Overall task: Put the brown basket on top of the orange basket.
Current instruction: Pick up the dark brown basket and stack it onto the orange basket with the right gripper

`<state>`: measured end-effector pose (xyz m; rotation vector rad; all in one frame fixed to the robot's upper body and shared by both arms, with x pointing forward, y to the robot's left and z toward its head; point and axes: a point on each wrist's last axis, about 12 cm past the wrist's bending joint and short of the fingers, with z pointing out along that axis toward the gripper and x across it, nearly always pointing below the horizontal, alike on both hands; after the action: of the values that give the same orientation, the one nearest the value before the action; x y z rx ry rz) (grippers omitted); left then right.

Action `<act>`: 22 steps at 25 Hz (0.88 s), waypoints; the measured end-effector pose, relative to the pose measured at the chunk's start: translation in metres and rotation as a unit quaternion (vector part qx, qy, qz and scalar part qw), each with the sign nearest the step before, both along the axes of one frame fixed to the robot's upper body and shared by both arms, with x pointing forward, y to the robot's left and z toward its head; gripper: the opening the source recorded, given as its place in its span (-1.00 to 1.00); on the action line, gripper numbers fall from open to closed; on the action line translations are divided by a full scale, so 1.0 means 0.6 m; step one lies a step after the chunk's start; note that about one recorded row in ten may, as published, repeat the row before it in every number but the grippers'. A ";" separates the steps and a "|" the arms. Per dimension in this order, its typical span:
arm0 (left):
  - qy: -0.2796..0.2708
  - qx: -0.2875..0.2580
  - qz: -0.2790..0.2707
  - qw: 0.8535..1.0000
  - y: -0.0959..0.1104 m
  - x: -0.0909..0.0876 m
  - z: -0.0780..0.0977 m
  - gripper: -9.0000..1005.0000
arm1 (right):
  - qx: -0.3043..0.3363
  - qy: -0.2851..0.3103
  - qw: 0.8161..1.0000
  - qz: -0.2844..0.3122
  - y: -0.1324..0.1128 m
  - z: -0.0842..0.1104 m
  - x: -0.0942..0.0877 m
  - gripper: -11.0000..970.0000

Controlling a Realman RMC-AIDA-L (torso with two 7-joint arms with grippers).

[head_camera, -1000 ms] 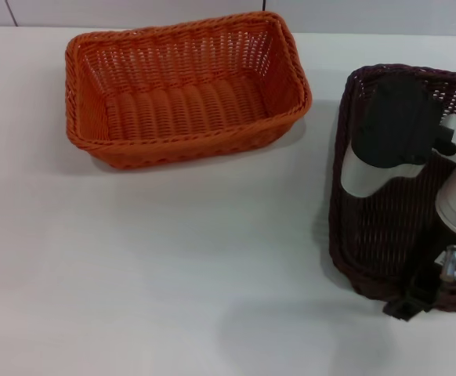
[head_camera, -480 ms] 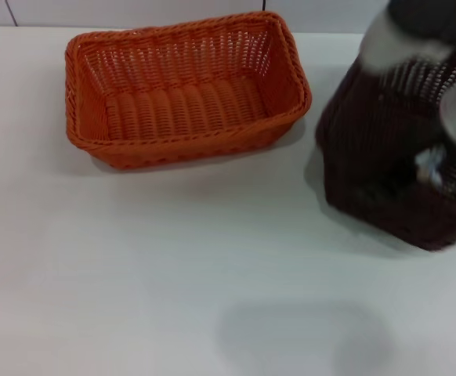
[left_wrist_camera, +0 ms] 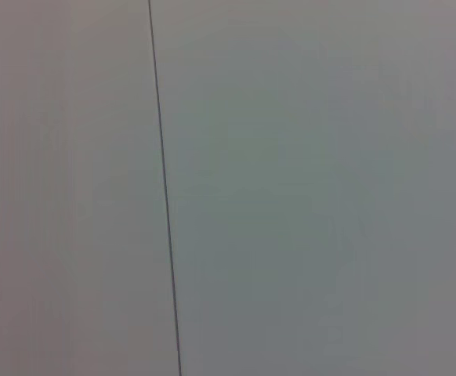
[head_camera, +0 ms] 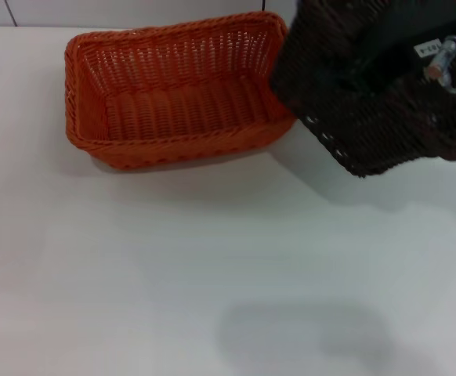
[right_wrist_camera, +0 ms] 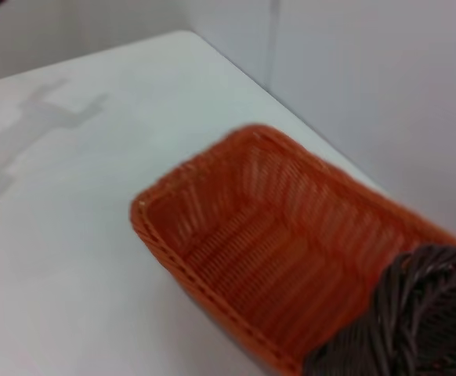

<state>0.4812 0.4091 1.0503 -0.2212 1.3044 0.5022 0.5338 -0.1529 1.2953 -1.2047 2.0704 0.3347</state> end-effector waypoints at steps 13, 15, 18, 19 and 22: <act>0.000 -0.002 0.001 1.000 -0.002 -0.002 -0.002 0.68 | -0.241 -0.299 0.873 0.301 0.100 -0.039 -0.043 -0.71; 0.002 -0.003 0.000 1.000 -0.003 -0.003 -0.004 0.68 | -0.312 -0.350 0.815 0.340 0.114 -0.062 -0.040 -0.71; 0.004 -0.004 0.001 1.000 -0.004 -0.003 -0.005 0.68 | -0.337 -0.378 0.784 0.358 0.120 -0.075 -0.035 -0.71; 0.005 -0.005 0.000 1.000 -0.005 -0.003 -0.006 0.68 | -0.347 -0.394 0.767 0.367 0.121 -0.081 -0.032 -0.71; 0.007 -0.007 0.001 1.000 -0.006 -0.002 -0.007 0.68 | -0.372 -0.438 0.716 0.396 0.121 -0.098 -0.022 -0.71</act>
<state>0.4798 0.4054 1.0460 -0.2311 1.3223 0.4963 0.5207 -0.0805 1.2363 -2.1427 0.7202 -0.6891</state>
